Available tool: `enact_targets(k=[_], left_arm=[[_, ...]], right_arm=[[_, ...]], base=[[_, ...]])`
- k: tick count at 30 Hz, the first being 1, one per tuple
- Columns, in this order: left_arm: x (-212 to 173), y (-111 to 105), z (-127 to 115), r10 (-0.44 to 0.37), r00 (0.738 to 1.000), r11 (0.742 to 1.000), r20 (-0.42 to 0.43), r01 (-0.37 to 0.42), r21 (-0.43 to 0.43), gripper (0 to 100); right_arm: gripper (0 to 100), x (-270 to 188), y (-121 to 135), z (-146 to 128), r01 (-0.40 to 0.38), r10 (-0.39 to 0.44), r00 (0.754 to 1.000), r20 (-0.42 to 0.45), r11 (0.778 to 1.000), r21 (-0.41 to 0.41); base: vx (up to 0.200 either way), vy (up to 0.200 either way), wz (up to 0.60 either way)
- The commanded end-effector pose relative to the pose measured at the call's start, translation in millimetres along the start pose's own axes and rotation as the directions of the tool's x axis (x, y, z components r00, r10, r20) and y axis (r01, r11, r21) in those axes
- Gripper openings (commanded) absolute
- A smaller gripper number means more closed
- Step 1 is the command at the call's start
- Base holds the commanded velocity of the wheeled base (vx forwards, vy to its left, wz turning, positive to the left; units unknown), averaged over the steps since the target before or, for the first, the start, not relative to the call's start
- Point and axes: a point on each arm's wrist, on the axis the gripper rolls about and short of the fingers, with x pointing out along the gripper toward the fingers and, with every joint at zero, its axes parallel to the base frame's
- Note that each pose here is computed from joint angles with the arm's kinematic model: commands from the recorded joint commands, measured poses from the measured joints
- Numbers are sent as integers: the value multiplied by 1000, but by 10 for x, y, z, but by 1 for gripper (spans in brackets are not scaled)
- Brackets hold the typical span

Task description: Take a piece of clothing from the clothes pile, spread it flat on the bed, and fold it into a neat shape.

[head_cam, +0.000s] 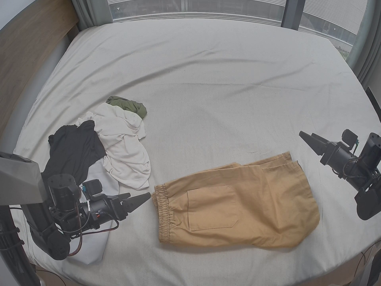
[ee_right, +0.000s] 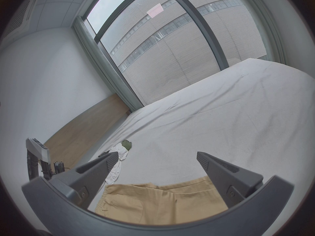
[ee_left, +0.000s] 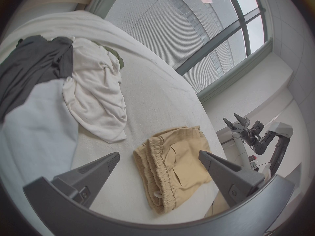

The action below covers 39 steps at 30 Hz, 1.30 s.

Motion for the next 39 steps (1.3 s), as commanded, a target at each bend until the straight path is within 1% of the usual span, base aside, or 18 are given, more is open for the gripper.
enact_targets(k=[1, 5, 13, 28, 39], left_arm=[[113, -22, -119, -20, 999, 1000, -50, 19, -20, 100], [187, 11, -180, -18, 997, 1000, -73, 17, -26, 100], [253, -7, -264, -31, 994, 999, -106, 27, -39, 100], [462, 180, -462, 0, 987, 998, -163, -11, -63, 100], [654, 173, -552, -31, 983, 998, -178, 20, -62, 100]], right_arm=[[100, 3, -4, 17, -4, 4, 1000, 7, 1000, -2], [100, 2, -15, 26, -1, 1, 1000, 9, 1000, -3], [100, 33, -25, 24, -2, 2, 1000, 10, 1000, -2], [100, 50, -26, -2, -3, 3, 1000, 3, 1000, 1], [100, 61, 1, -9, -13, 13, 1000, 1, 1000, 1]], base=[[0, 0, 0], [0, 0, 0], [0, 0, 0], [0, 0, 0], [0, 0, 0]])
